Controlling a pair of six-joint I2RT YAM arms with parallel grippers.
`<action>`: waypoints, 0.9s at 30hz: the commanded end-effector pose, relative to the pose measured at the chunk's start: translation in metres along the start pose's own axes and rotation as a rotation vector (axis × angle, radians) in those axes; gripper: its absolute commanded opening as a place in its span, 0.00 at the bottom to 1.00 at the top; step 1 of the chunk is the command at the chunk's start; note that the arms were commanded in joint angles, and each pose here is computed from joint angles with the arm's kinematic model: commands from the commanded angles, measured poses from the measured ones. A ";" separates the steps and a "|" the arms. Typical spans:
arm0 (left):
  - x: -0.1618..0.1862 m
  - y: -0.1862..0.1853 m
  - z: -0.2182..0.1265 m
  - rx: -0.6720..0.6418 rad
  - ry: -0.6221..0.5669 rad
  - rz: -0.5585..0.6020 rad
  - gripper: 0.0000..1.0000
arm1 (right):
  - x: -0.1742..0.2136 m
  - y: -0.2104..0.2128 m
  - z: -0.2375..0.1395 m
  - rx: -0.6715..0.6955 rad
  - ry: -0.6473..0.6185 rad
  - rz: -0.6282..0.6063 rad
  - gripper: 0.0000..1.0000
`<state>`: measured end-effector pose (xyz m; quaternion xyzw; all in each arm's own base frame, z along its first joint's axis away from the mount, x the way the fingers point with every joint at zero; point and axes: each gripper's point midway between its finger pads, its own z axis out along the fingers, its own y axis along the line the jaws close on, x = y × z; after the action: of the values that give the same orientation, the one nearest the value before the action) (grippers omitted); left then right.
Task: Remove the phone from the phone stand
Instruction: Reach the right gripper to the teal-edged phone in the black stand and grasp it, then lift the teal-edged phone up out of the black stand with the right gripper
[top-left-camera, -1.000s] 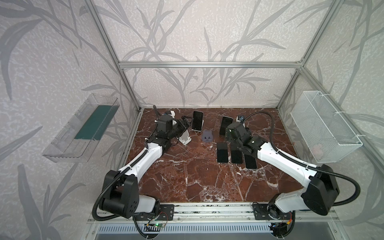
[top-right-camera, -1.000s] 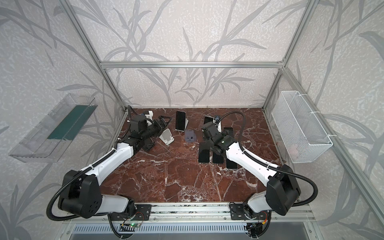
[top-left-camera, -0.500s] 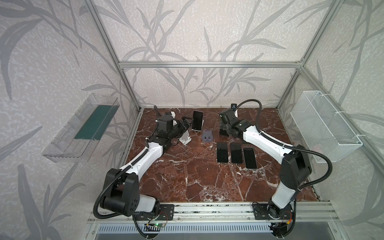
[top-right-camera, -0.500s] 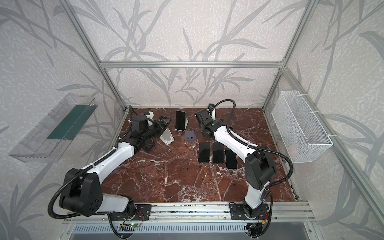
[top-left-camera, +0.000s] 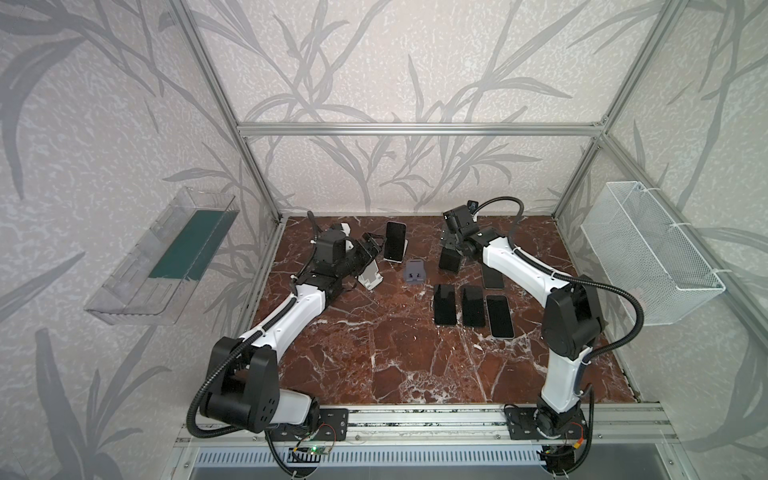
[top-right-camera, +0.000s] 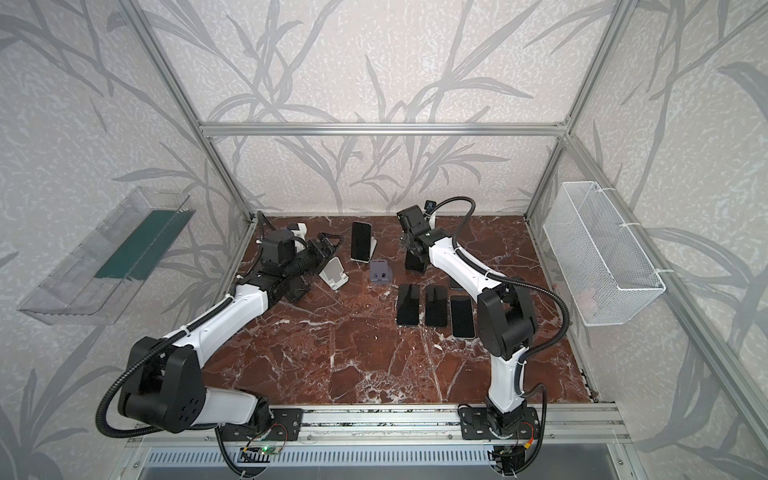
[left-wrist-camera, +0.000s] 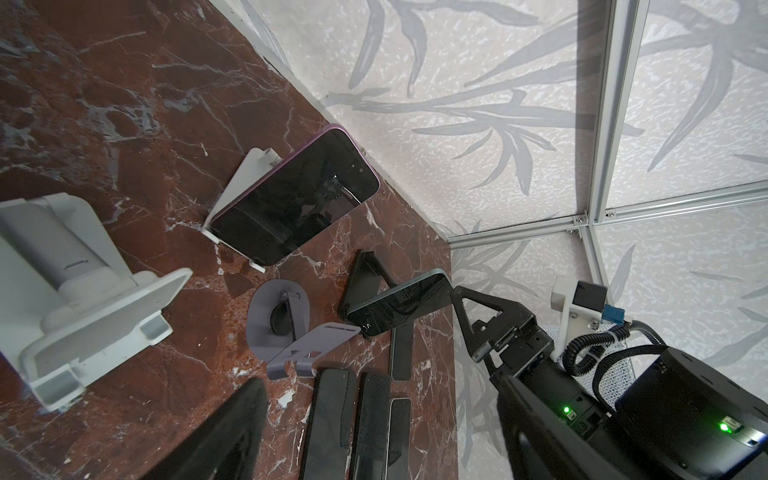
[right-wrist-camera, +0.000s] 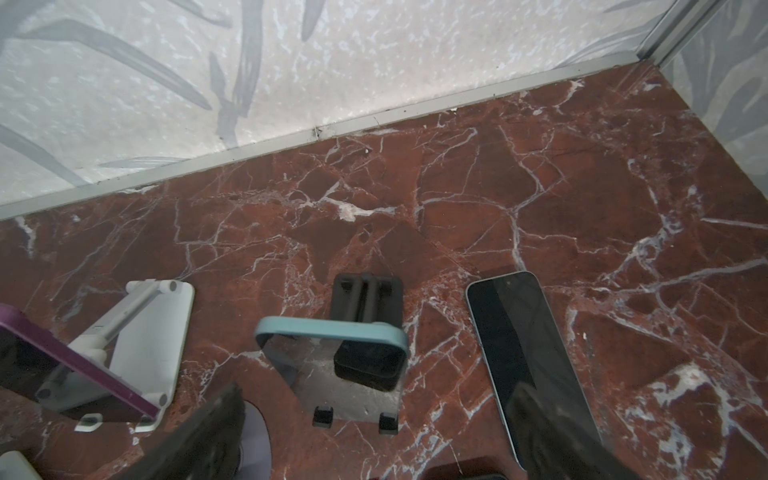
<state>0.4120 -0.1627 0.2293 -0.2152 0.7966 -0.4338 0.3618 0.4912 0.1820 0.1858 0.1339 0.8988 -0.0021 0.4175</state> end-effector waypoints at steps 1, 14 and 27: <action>-0.011 -0.014 -0.004 0.032 -0.028 0.025 0.87 | -0.012 0.011 0.005 -0.029 -0.021 0.014 0.99; -0.012 -0.015 -0.005 0.035 -0.032 0.028 0.87 | -0.012 0.010 0.032 0.090 -0.010 0.029 0.99; -0.012 -0.013 -0.004 0.035 -0.031 0.023 0.88 | 0.005 0.009 0.056 0.067 0.031 0.063 0.92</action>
<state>0.4132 -0.1605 0.2300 -0.2169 0.7953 -0.4334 0.3641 0.5288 0.1886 0.1606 0.1661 0.8979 -0.0170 0.4073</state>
